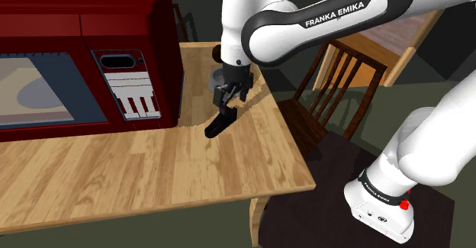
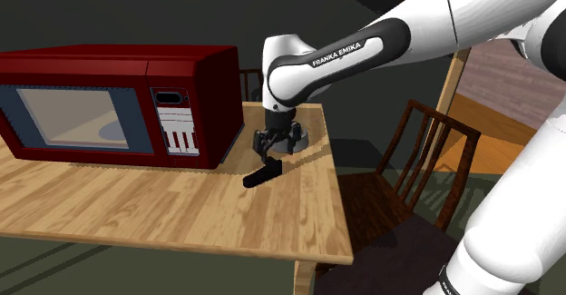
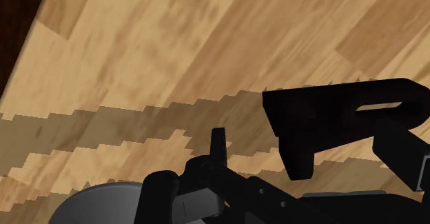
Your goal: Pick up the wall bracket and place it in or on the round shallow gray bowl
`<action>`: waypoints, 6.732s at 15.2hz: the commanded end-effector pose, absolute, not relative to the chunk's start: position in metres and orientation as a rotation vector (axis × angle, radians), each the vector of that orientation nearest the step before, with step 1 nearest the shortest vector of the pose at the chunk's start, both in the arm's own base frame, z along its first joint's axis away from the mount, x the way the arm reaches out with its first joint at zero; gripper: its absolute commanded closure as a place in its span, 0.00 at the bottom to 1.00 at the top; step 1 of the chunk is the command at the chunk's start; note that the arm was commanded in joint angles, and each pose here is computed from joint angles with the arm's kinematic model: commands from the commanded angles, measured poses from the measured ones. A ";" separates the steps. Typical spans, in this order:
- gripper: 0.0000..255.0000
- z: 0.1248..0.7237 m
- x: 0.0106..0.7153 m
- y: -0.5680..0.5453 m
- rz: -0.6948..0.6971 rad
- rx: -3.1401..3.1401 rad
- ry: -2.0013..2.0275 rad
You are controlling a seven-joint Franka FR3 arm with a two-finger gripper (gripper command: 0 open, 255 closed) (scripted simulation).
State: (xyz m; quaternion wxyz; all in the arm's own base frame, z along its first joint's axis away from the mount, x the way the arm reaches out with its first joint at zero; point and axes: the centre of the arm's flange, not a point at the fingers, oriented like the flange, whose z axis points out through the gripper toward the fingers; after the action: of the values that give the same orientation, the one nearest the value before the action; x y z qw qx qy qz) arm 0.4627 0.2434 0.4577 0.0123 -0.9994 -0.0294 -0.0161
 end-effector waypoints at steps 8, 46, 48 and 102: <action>0.00 0.429 0.464 0.245 -0.052 -3.114 -0.091; 1.00 0.550 0.472 0.235 -0.052 -3.114 -0.091; 1.00 0.551 0.489 0.214 -0.052 -3.114 -0.091; 0.00 0.529 0.616 0.053 -0.052 -3.114 -0.091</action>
State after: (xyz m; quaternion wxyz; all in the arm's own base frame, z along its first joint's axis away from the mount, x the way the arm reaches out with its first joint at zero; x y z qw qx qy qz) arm 0.6158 0.0535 0.5289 0.0127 -0.9994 -0.0291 -0.0167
